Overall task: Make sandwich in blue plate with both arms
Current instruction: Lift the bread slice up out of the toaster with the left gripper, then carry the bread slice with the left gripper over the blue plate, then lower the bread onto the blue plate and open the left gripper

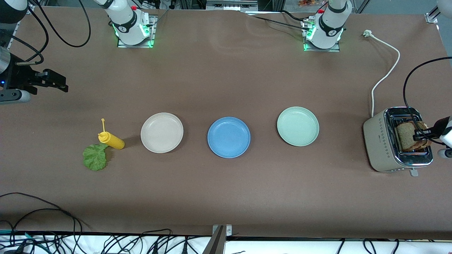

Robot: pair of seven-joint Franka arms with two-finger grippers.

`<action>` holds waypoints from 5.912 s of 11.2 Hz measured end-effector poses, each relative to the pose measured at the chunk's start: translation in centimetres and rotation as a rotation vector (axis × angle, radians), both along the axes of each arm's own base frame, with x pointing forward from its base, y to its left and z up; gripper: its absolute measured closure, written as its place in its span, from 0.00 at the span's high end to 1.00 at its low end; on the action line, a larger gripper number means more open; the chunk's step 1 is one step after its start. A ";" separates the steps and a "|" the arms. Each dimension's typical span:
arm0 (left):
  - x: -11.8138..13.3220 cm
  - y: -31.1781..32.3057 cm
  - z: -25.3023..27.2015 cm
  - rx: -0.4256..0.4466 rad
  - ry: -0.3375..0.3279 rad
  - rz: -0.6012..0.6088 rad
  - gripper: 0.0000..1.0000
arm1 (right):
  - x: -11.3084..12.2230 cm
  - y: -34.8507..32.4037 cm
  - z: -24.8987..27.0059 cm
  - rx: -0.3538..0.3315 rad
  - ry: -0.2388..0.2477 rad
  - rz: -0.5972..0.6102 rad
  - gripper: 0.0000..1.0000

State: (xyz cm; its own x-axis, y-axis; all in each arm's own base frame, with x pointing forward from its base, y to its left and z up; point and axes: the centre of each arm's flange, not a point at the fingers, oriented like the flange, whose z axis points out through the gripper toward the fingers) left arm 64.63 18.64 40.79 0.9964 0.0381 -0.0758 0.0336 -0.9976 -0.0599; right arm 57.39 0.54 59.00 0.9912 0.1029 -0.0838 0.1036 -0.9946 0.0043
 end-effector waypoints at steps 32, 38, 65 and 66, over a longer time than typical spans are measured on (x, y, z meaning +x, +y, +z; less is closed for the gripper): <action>-5.3 -45.1 5.1 -0.197 0.121 -0.168 0.09 | 0.1 0.3 -0.2 0.000 0.002 0.005 1.00; -4.7 -52.2 -2.7 -0.333 0.117 -0.216 0.09 | 0.1 0.3 -0.2 0.000 0.002 0.006 1.00; -2.0 -58.9 -11.2 -0.567 0.024 0.083 0.81 | 0.2 0.3 -0.3 0.000 0.004 0.006 1.00; -1.6 -58.6 -10.8 -0.570 0.016 0.088 0.92 | 0.2 0.3 -0.3 0.000 0.004 0.006 1.00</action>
